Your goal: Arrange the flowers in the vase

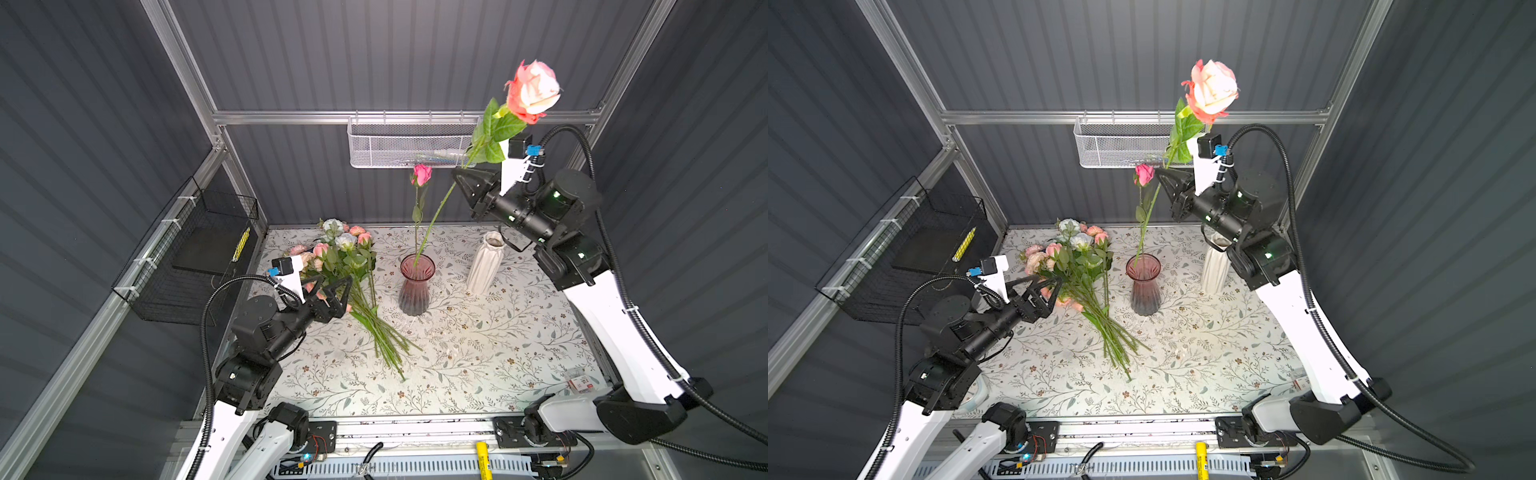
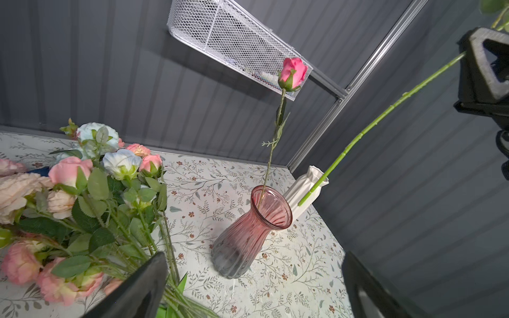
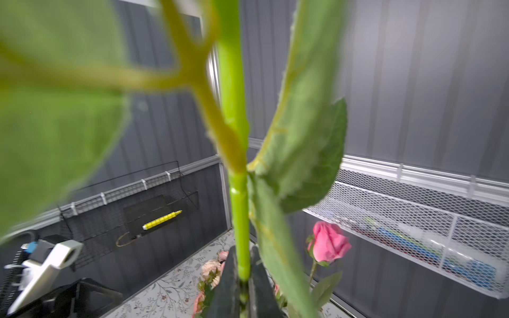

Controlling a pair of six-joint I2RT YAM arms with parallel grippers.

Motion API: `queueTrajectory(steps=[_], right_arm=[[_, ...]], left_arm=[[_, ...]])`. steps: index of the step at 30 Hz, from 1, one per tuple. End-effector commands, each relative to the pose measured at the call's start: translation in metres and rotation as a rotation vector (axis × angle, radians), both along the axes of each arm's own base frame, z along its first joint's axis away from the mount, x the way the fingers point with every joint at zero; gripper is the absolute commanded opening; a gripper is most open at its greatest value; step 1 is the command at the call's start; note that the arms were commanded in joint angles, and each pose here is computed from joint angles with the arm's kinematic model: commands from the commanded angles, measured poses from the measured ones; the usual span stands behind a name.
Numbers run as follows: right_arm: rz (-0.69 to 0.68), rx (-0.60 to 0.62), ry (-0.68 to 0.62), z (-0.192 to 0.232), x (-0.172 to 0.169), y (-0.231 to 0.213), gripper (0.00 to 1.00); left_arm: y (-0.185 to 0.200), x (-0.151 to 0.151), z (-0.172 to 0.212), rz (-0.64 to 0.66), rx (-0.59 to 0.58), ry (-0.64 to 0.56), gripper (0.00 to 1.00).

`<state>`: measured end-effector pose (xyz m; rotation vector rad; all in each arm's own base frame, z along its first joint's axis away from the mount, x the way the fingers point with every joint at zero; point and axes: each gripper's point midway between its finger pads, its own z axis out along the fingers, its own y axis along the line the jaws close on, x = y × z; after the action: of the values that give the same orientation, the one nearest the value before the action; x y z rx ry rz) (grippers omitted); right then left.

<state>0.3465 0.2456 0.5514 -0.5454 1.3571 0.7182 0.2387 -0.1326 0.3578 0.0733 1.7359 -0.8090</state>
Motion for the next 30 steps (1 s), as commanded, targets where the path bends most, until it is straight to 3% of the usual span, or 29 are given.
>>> queueTrajectory(steps=[1, 10, 14, 16, 17, 21, 27, 30], right_arm=[[-0.068, -0.083, 0.021, -0.033, 0.032, 0.005, 0.00], [-0.016, -0.150, 0.195, -0.128, 0.061, 0.033, 0.02], [0.010, -0.171, 0.341, -0.171, 0.059, 0.044, 0.21], [0.024, -0.174, 0.419, -0.187, 0.057, 0.047, 0.42], [0.065, -0.169, 0.437, -0.190, 0.050, 0.051, 0.50], [0.087, -0.140, 0.440, -0.185, 0.035, 0.046, 0.63], [0.098, -0.060, 0.417, -0.170, 0.004, 0.030, 0.71], [0.110, -0.015, 0.394, -0.164, -0.014, 0.021, 0.72]], left_arm=[[0.003, 0.000, -0.011, 0.017, 0.023, 0.021, 1.00], [0.001, 0.005, -0.025, 0.020, 0.031, 0.060, 1.00], [0.002, 0.010, -0.037, 0.038, 0.026, 0.095, 1.00], [0.001, 0.013, -0.043, 0.045, 0.020, 0.115, 1.00], [0.001, 0.014, -0.046, 0.044, 0.018, 0.123, 1.00], [-0.001, 0.019, -0.055, 0.048, 0.020, 0.160, 1.00], [0.003, 0.030, -0.072, 0.097, 0.035, 0.224, 0.99], [0.009, 0.040, -0.088, 0.156, 0.063, 0.277, 0.89]])
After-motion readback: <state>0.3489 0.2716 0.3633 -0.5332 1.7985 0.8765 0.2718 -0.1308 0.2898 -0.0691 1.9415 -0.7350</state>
